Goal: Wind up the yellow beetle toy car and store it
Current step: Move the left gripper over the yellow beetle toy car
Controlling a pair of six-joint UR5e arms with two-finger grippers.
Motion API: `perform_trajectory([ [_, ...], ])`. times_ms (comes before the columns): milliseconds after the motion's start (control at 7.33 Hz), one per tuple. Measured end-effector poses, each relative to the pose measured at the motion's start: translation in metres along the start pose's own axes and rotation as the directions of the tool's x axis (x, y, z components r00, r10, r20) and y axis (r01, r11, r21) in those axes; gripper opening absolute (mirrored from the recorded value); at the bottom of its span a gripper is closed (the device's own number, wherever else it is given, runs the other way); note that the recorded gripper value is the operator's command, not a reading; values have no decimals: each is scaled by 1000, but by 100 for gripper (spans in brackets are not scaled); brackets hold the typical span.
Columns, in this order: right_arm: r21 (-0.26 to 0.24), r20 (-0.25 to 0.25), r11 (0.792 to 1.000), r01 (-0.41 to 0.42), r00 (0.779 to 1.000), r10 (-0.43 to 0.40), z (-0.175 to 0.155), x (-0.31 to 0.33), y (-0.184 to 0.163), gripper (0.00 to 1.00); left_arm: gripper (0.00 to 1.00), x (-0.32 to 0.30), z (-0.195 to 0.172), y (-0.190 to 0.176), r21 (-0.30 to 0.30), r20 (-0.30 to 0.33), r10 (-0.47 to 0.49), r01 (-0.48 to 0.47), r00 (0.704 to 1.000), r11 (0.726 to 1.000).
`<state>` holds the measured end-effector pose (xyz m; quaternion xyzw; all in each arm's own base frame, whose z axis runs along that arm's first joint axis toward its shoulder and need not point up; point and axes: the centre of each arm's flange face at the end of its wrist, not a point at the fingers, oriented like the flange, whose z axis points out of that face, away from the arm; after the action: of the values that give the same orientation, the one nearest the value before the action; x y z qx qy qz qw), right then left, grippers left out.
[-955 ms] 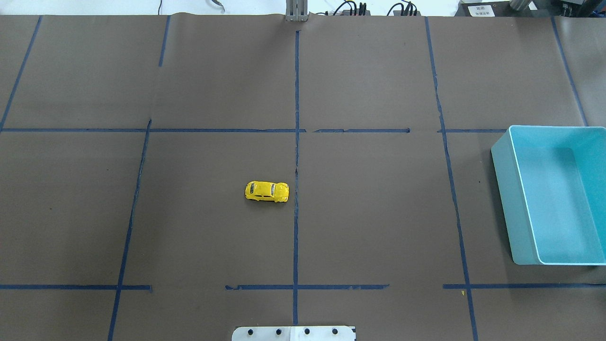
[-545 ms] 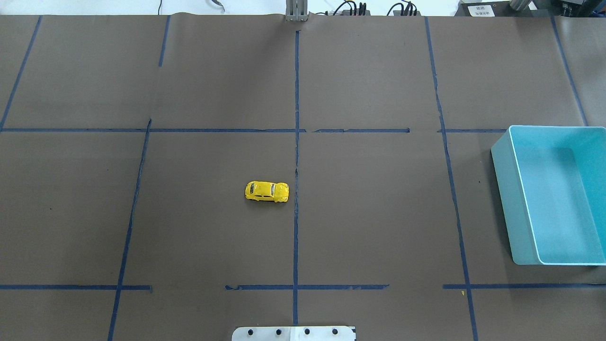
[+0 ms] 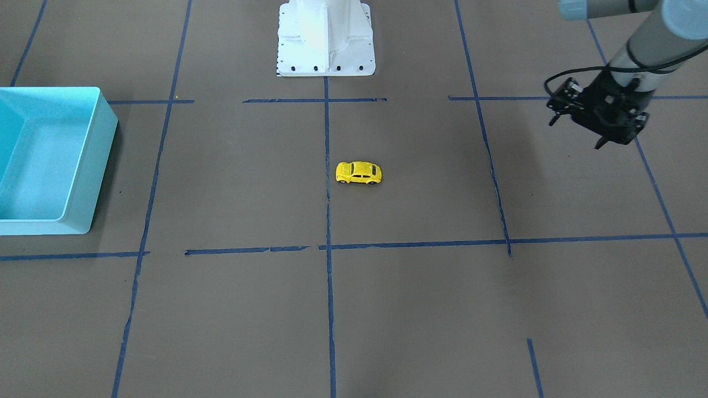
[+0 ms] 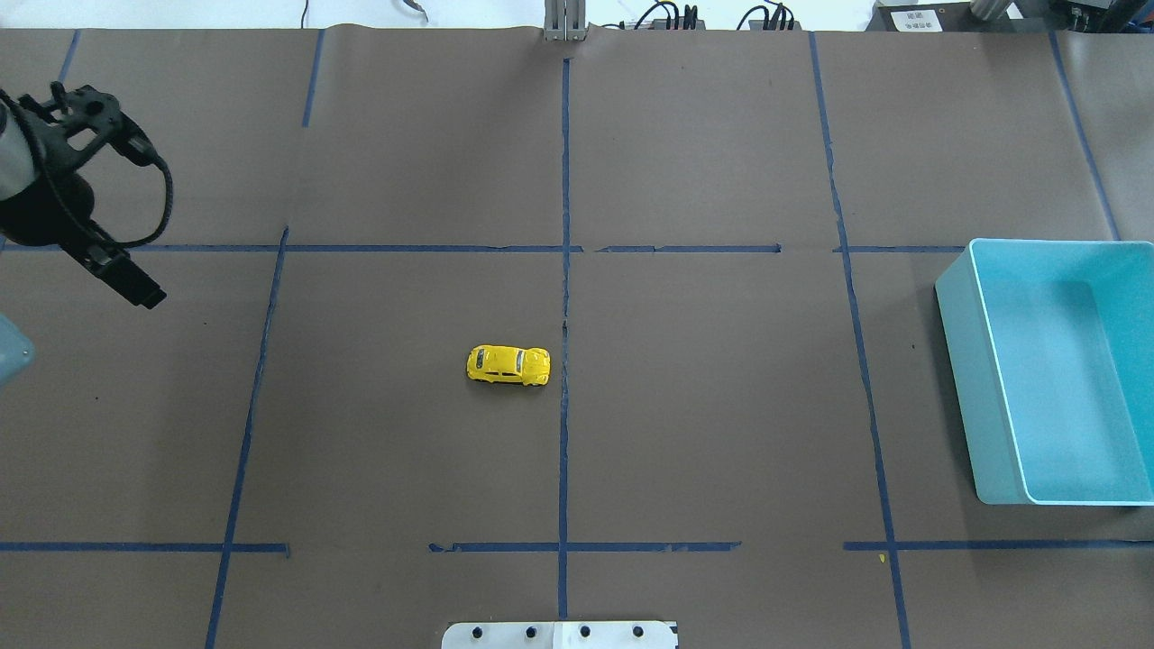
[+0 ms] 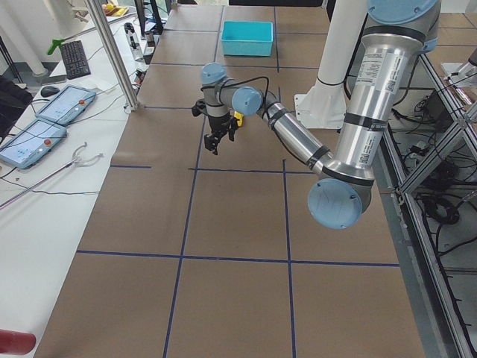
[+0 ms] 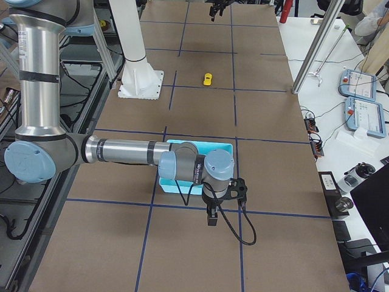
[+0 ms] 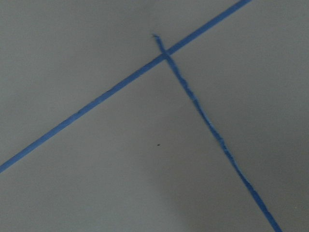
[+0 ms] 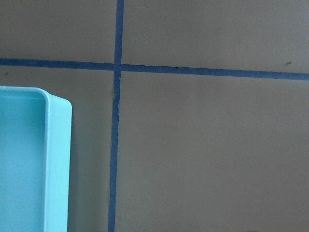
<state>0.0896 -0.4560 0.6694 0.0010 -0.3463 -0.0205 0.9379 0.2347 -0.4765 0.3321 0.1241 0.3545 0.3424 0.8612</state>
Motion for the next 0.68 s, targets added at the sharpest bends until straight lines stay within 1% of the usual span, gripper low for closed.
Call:
perform_trajectory([
  [136,-2,0,1000,-2,1000,2,1,0,0,100,100,27,-4,-22,25,10,129,-129,992,991],
  [273,-2,0,1000,-3,1000,3,1,1,1,100,100,57,0,-40,30,38,288,-289,957,957],
  [409,-3,0,1000,-3,1000,3,1,1,1,100,99,89,9,-54,20,61,441,-443,896,897],
  [545,-3,0,1000,-3,1000,3,1,1,1,100,99,117,17,-65,15,65,564,-566,823,825],
  [682,-3,0,1000,-3,1000,3,1,1,1,100,98,140,18,-75,25,64,641,-643,765,765],
])
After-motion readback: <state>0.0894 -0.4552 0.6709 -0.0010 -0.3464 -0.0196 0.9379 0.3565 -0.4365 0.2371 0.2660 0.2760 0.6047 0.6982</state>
